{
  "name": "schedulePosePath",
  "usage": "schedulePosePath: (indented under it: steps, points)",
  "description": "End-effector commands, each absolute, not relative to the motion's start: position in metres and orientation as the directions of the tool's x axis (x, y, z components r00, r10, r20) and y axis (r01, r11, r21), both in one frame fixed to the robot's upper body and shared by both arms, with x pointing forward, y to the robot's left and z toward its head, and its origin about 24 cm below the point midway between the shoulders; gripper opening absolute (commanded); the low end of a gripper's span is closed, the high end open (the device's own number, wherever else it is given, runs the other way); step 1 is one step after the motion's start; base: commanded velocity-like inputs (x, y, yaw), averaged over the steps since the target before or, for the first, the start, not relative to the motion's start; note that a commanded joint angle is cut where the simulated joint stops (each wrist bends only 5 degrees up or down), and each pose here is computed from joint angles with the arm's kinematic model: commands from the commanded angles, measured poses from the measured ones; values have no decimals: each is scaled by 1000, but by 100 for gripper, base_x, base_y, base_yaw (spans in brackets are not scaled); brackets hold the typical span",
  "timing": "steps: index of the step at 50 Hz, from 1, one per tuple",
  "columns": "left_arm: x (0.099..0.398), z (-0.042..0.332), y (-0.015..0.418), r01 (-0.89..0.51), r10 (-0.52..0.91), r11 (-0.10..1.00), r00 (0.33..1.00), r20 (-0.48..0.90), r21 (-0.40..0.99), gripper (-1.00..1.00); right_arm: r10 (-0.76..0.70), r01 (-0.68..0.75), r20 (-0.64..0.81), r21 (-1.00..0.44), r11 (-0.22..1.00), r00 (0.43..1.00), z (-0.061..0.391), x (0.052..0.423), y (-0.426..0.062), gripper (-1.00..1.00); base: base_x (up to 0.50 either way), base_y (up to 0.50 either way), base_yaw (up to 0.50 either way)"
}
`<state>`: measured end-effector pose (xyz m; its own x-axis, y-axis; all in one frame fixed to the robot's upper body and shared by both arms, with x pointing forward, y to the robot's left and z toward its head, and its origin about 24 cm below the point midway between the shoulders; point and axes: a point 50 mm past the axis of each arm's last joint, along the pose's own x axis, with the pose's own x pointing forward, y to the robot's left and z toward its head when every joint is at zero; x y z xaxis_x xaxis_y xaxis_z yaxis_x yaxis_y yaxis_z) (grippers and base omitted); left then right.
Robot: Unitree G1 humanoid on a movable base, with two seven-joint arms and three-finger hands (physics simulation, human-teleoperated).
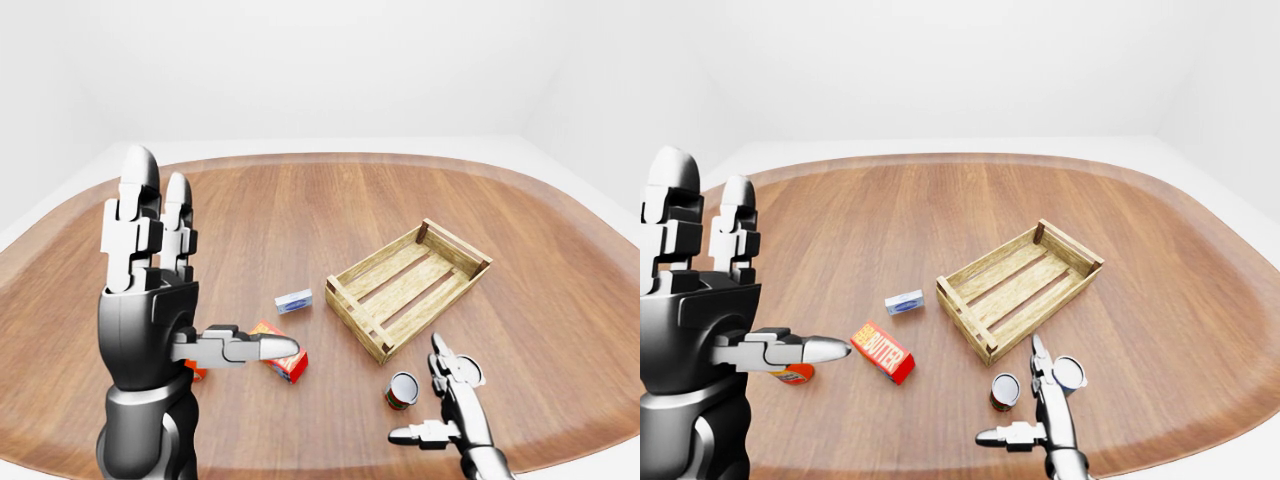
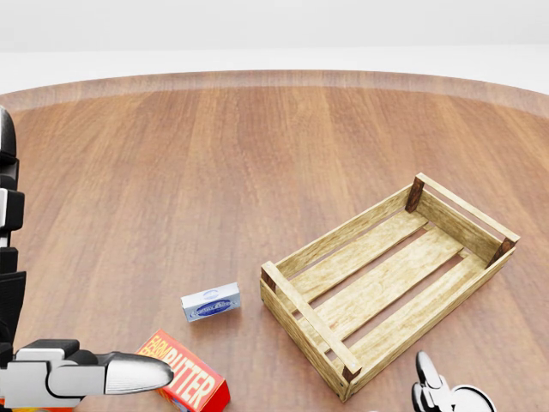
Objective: Pick up the tomato sauce, and put it in the wooden tray.
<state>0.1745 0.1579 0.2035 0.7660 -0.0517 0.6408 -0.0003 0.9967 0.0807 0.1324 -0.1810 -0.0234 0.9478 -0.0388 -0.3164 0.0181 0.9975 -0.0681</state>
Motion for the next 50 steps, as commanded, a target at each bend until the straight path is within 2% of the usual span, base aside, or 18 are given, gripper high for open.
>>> schedulePosePath:
  steps: [1,15,50]
  points:
    - [174,204,158,0,-52,997,764,643,81,100,-47,27,-363,-61,998,931,-36,133,-183,100,0,0,0]
    - [174,202,157,3,-55,997,771,635,83,100,-56,31,-398,-70,997,916,-48,139,-185,100,0,0,0]
    - [174,203,157,6,-56,997,768,638,80,100,-75,36,-381,-109,993,922,-50,161,-185,100,0,0,0]
